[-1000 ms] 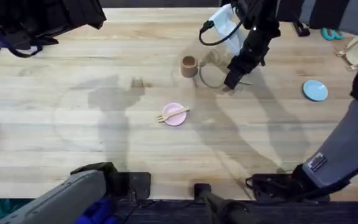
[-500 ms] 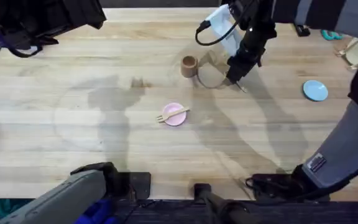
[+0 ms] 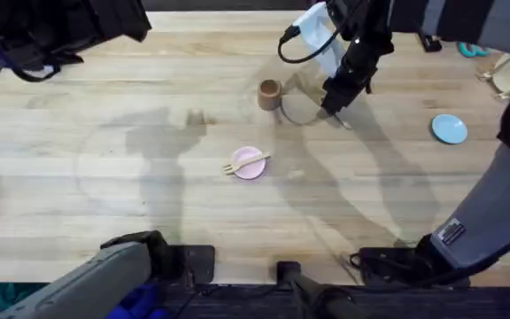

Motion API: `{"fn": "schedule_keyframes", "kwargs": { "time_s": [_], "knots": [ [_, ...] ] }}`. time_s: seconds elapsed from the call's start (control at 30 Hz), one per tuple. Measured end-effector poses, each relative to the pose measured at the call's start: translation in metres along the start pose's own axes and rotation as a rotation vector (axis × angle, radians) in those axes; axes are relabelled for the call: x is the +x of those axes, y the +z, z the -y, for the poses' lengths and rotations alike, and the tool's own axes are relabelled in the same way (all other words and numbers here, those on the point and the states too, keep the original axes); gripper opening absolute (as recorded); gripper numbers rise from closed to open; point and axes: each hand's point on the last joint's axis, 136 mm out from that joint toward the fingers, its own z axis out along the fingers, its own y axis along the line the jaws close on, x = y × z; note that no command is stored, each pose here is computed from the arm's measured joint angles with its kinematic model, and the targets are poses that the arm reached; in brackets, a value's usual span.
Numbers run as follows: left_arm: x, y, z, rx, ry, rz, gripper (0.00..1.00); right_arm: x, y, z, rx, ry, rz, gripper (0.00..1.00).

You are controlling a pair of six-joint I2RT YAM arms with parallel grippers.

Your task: Pick up a utensil and set it on the pink plate, then put the other utensil in the container.

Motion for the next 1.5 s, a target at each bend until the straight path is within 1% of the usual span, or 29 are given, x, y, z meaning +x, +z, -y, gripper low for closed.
{"fn": "schedule_keyframes", "kwargs": {
  "time_s": [0.1, 0.2, 0.23, 0.3, 0.37, 0.4, 0.5, 0.63, 0.73, 0.87, 1.03, 1.1, 1.2, 1.27, 1.4, 1.5],
  "knots": [
    [-0.006, 0.000, 0.001, 0.005, 0.002, 0.025, 0.993, -0.003, -0.007, 0.002, 0.014, 0.001, 0.025, 0.033],
    [-0.011, 0.000, 0.002, 0.009, 0.006, 0.046, 0.994, -0.006, -0.022, 0.005, 0.036, 0.003, 0.062, 0.032],
    [-0.016, 0.000, 0.003, 0.013, 0.016, 0.063, 0.994, -0.007, -0.028, 0.006, 0.045, 0.005, 0.078, 0.032],
    [-0.025, 0.002, 0.006, 0.025, 0.063, 0.095, 0.994, -0.008, -0.039, 0.009, 0.062, 0.009, 0.107, 0.032],
    [-0.031, 0.008, 0.012, 0.052, 0.137, 0.104, 0.993, -0.010, -0.049, 0.012, 0.081, 0.013, 0.137, 0.032],
    [-0.034, 0.013, 0.016, 0.071, 0.184, 0.102, 0.992, -0.011, -0.053, 0.013, 0.088, 0.014, 0.150, 0.032],
    [-0.033, 0.034, 0.028, 0.143, 0.332, 0.065, 0.993, -0.013, -0.064, 0.015, 0.107, 0.017, 0.181, 0.032],
    [-0.024, 0.066, 0.048, 0.294, 0.550, 0.013, 0.993, -0.018, -0.075, 0.018, 0.132, 0.017, 0.224, 0.032],
    [-0.020, 0.084, 0.062, 0.405, 0.687, 0.015, 0.992, -0.022, -0.078, 0.021, 0.144, 0.020, 0.246, 0.032],
    [-0.017, 0.102, 0.076, 0.514, 0.836, 0.046, 0.993, -0.027, -0.080, 0.024, 0.154, 0.029, 0.266, 0.032],
    [-0.011, 0.127, 0.084, 0.608, 0.983, 0.077, 0.993, -0.028, -0.080, 0.024, 0.155, 0.036, 0.271, 0.031],
    [-0.008, 0.139, 0.084, 0.627, 1.026, 0.083, 0.993, -0.028, -0.080, 0.024, 0.156, 0.039, 0.273, 0.032],
    [-0.003, 0.154, 0.085, 0.668, 1.059, 0.085, 0.993, -0.032, -0.081, 0.023, 0.146, 0.037, 0.292, 0.032],
    [0.001, 0.158, 0.086, 0.710, 1.076, 0.096, 0.993, -0.036, -0.082, 0.020, 0.120, 0.035, 0.318, 0.032],
    [0.002, 0.151, 0.087, 0.813, 1.109, 0.169, 0.991, -0.046, -0.086, 0.016, 0.068, 0.030, 0.377, 0.032],
    [-0.001, 0.139, 0.083, 0.886, 1.122, 0.250, 0.991, -0.059, -0.092, 0.018, 0.068, 0.028, 0.442, 0.032]
  ]
}}
